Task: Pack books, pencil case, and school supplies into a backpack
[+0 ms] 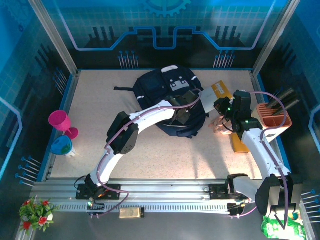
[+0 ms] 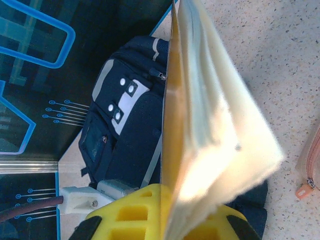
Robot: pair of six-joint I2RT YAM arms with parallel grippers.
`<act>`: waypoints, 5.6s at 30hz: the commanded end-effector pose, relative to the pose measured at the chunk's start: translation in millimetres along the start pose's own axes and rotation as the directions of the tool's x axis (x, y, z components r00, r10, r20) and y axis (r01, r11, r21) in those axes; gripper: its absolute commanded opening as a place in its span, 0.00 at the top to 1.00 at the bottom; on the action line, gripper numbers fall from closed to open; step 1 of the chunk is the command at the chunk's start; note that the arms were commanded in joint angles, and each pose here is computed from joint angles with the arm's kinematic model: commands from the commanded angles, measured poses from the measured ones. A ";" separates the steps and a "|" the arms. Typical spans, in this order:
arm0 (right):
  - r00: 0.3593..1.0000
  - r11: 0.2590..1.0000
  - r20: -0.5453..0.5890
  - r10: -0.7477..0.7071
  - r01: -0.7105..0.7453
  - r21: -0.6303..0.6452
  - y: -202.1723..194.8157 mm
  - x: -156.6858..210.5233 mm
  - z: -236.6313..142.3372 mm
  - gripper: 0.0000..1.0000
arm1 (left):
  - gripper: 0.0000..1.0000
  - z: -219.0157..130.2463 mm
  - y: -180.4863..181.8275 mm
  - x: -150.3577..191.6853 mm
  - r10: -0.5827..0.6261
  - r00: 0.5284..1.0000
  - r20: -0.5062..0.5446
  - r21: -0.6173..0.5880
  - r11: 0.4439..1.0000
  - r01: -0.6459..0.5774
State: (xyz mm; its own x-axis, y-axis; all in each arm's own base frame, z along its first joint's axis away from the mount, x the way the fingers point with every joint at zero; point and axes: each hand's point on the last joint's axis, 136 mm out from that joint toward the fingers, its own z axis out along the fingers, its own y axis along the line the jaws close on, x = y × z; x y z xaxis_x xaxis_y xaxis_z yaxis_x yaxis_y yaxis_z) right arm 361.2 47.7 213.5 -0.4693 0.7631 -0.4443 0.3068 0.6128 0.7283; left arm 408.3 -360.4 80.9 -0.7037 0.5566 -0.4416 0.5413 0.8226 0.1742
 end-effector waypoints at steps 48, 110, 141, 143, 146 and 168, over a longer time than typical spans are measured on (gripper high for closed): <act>0.984 0.972 -0.178 0.010 -0.051 -0.231 38.4 63.8 44.4 1.00 | 1.00 -176.2 99.1 -105.0 -0.582 0.724 0.369 0.538 0.770 0.345; 0.977 0.971 -0.048 -0.208 0.201 -0.132 35.7 65.7 1.9 0.03 | 0.38 -98.1 149.8 3.6 -0.825 0.565 0.003 0.515 0.486 0.707; 0.925 0.969 -0.322 -0.200 0.235 0.074 42.7 150.0 54.6 0.06 | 0.56 42.4 232.9 84.0 -0.932 0.306 -0.195 0.473 0.184 0.862; 0.920 0.966 -0.340 -0.195 0.239 0.095 38.4 152.5 56.1 0.06 | 0.61 43.9 232.3 82.3 -0.929 0.311 -0.202 0.480 0.183 0.858; 0.909 0.962 -0.368 -0.196 0.250 0.106 33.0 159.2 60.7 0.06 | 0.70 45.1 232.6 80.3 -0.928 0.313 -0.203 0.484 0.183 0.856; 0.780 0.882 -0.451 -0.433 0.471 -0.032 43.8 163.4 149.9 0.15 | 1.00 -46.9 212.1 105.8 -0.958 0.247 -0.148 0.542 0.130 0.830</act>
State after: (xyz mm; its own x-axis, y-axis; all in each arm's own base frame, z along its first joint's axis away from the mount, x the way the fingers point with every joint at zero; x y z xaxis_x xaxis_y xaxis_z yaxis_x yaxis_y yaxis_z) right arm 396.5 223.6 84.9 -0.8808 0.3262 -0.3431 0.1547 0.8832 0.4427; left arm 436.6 -123.0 87.6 -0.7689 -0.6264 -0.1279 -0.2996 0.5297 -0.7935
